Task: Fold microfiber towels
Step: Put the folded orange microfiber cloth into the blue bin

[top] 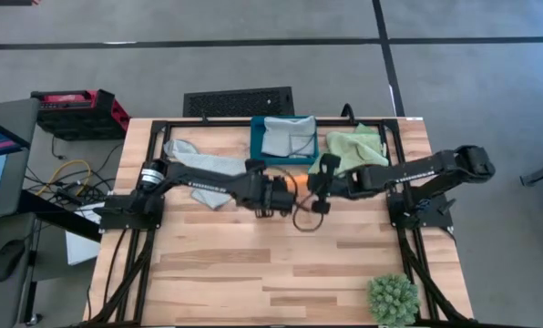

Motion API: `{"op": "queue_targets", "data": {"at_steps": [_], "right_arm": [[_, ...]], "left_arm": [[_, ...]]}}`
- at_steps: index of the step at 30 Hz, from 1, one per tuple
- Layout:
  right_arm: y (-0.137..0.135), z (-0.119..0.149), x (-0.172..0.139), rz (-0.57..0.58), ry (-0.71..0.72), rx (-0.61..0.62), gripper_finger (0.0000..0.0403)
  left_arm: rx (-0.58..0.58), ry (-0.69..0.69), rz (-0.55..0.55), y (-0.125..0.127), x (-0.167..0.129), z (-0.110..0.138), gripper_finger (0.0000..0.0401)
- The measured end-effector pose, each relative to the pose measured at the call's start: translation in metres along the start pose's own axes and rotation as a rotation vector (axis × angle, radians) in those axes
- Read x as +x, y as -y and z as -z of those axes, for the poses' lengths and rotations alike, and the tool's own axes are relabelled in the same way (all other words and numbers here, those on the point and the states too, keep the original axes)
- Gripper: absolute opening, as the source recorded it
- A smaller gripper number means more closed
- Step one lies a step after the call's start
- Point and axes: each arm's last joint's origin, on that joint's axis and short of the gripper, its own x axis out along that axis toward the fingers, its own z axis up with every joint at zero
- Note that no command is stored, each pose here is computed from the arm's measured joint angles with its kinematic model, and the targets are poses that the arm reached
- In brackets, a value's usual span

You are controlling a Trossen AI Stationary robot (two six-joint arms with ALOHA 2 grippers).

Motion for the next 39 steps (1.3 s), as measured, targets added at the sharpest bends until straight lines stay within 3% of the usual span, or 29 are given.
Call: {"op": "queue_targets", "data": {"at_steps": [10, 21, 31, 39], "right_arm": [[0.056, 0.001, 0.020, 0.186, -0.018, 0.063, 0.0006], [0.107, 0.009, 0.036, 0.319, -0.028, 0.085, 0.0006], [0.126, 0.013, 0.067, 0.394, -0.035, 0.074, 0.0006], [0.133, 0.006, 0.086, 0.425, -0.048, 0.044, 0.0007]], "left_arm": [[-0.129, -0.004, -0.123, -0.064, 0.044, -0.015, 0.0000], [-0.200, 0.058, -0.177, -0.116, 0.077, -0.026, 0.0000], [-0.270, 0.069, -0.220, -0.150, 0.097, -0.025, 0.0000], [-0.318, 0.064, -0.187, -0.168, 0.108, -0.020, 0.0000]]}}
